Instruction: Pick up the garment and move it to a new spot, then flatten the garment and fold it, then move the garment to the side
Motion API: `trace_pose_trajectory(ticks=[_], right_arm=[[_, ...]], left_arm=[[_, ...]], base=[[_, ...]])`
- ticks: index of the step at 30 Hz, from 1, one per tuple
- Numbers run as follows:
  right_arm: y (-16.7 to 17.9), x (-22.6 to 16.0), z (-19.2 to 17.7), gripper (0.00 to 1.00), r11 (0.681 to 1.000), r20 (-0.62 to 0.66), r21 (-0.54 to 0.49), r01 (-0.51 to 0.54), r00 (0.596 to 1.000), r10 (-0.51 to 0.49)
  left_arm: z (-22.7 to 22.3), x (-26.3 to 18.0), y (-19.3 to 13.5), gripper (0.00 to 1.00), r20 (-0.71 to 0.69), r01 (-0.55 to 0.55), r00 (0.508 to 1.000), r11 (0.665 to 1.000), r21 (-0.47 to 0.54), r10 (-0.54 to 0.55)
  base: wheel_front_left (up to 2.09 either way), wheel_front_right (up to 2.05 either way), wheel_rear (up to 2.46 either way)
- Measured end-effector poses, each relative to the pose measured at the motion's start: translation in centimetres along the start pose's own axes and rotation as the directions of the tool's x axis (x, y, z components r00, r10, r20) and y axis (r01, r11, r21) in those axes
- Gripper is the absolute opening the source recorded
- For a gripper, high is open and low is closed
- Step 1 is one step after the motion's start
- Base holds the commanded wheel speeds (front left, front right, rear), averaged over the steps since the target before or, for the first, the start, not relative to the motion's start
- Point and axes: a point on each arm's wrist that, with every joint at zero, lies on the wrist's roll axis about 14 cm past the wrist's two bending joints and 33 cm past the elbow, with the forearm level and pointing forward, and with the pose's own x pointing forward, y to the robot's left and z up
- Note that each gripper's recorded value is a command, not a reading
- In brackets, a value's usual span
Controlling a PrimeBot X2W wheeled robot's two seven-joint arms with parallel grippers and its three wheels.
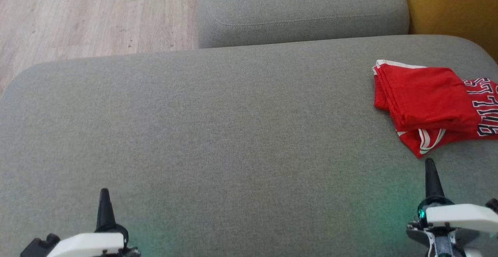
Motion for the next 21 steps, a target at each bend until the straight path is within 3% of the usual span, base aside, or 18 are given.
trace_pose_trajectory(ticks=[21], right_arm=[[1.0,1.2,0.7,0.0,0.968,0.004,0.248,-0.027,1.0,0.027]], left_arm=[[1.2,1.3,-1.5,0.0,0.018,0.044,0.999,0.976,-0.215,-0.041]], base=[[0.0,0.0,0.0]])
